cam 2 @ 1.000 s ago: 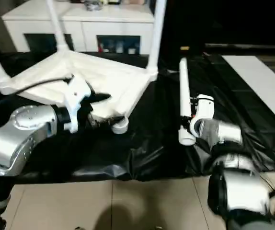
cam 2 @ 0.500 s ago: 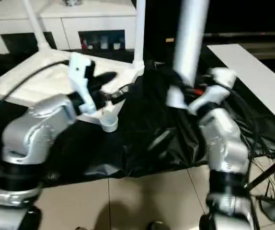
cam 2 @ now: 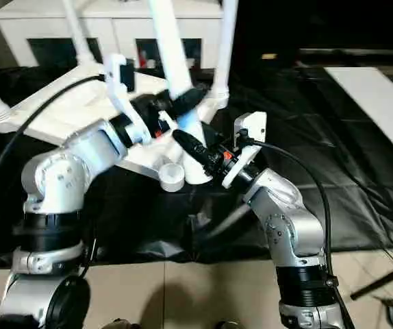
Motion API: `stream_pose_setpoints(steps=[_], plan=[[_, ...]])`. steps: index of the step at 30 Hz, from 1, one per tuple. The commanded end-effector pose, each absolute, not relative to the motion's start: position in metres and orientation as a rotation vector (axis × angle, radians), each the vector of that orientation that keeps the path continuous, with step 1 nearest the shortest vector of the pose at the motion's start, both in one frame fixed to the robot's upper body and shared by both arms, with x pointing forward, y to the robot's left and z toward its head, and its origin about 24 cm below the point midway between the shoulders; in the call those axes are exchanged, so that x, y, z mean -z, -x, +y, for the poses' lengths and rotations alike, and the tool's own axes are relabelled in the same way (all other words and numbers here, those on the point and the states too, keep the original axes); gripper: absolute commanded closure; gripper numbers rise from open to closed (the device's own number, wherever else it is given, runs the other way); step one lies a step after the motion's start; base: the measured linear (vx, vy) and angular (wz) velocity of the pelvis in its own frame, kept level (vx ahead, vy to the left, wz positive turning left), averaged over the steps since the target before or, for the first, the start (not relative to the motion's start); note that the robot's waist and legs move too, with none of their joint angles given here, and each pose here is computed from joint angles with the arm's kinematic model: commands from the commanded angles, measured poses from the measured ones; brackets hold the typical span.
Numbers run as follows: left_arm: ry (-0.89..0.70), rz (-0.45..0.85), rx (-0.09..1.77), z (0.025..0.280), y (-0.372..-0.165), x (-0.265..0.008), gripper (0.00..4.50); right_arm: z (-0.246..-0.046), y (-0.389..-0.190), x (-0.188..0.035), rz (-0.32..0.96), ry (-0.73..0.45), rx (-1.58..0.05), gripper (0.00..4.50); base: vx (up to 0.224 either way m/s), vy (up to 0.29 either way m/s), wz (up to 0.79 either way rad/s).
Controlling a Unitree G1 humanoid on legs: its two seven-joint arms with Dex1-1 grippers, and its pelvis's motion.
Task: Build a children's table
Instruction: Pick table leg
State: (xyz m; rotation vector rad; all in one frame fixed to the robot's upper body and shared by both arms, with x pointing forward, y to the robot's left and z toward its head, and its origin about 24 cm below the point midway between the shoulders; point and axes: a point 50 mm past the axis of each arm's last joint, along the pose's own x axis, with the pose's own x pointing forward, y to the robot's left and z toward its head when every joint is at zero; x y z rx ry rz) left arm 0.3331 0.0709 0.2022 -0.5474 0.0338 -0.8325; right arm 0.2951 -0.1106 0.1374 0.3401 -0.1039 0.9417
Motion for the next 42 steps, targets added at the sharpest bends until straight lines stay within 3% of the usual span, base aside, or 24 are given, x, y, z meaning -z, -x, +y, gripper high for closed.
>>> stream_pose_setpoints(steps=[1,6,8,10,12,20,27,35,42], plan=[[0.569,0.025,0.830,0.072,-0.335,-0.208,0.00,-0.110,-0.290,-0.145,-0.121,-0.362,-0.998,2.63,0.000,0.000,0.00],[0.598,0.015,0.816,0.082,-0.337,-0.212,0.00,-0.117,-0.285,-0.142,-0.064,-0.489,-1.083,2.63,0.000,0.000,0.00],[0.593,0.017,0.812,0.084,-0.338,-0.212,0.35,-0.121,-0.287,-0.141,-0.058,-0.487,-1.075,2.63,0.000,0.000,0.00],[0.592,0.017,0.799,0.087,-0.339,-0.213,0.35,-0.123,-0.290,-0.140,-0.058,-0.420,-1.036,2.63,0.000,0.000,0.00],[0.590,0.017,0.794,0.088,-0.340,-0.213,0.70,-0.124,-0.290,-0.140,-0.057,-0.403,-1.028,2.63,0.000,0.000,0.00],[0.572,0.036,0.720,0.091,-0.345,-0.210,1.26,-0.107,-0.303,-0.138,-0.158,0.058,-0.824,2.63,0.000,0.000,0.00],[0.601,0.040,0.696,0.090,-0.347,-0.208,1.86,-0.090,-0.304,-0.136,-0.247,0.269,-0.765,2.63,0.000,0.000,0.00],[0.620,0.033,0.640,0.095,-0.351,-0.208,2.54,-0.088,-0.310,-0.136,-0.301,0.334,-0.660,2.63,0.000,0.000,0.00],[0.635,0.023,0.642,0.094,-0.351,-0.209,2.65,-0.086,-0.313,-0.134,-0.320,0.367,-0.631,2.64,0.000,0.000,0.00]])
